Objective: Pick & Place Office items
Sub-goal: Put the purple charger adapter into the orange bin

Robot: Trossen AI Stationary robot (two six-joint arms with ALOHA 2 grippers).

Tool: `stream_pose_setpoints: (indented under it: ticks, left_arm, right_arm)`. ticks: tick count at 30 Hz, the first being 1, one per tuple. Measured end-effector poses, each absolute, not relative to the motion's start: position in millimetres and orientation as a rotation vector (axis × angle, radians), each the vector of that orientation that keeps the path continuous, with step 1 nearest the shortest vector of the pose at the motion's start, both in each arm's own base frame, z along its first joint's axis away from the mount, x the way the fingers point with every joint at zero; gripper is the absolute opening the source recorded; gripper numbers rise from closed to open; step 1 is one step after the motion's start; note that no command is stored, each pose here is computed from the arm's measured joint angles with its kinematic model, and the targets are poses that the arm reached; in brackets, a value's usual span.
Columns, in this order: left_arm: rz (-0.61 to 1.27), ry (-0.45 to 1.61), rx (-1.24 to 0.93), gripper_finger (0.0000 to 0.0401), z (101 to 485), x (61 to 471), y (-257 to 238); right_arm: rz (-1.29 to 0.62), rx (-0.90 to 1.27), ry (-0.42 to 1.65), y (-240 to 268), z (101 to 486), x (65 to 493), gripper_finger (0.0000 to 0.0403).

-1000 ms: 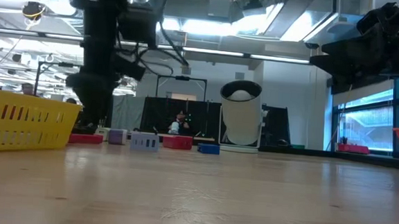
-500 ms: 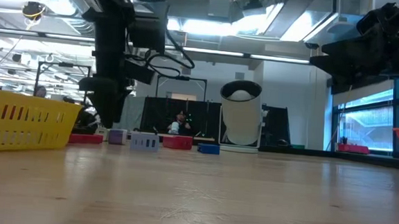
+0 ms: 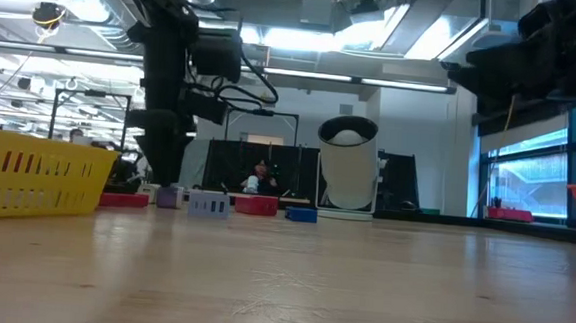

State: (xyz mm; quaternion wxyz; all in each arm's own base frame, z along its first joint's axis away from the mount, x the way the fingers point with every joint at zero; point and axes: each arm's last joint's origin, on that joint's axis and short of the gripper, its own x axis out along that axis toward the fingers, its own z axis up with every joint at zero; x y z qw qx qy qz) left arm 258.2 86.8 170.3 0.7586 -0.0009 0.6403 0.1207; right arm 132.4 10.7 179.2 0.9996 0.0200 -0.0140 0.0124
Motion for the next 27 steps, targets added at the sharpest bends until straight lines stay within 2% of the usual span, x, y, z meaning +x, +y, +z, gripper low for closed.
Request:
stream_pose_setpoints:
  ticks: [5, 16, 27]
  left_arm:
    - [0.242, 1.426, -0.029, 0.0256, 161.2, 258.2, 93.8]
    - [0.202, 1.489, -0.036, 0.0253, 141.2, 262.6, 96.7]
    - [0.164, 1.478, -0.027, 0.0197, 140.6, 263.7, 96.3]
  right_arm:
    - [0.086, 0.043, -0.042, 12.6, 184.3, 133.0, 0.021]
    - [0.087, 0.044, -0.045, 12.6, 185.5, 133.2, 0.021]
    - [0.087, 0.044, -0.045, 12.6, 185.5, 133.2, 0.021]
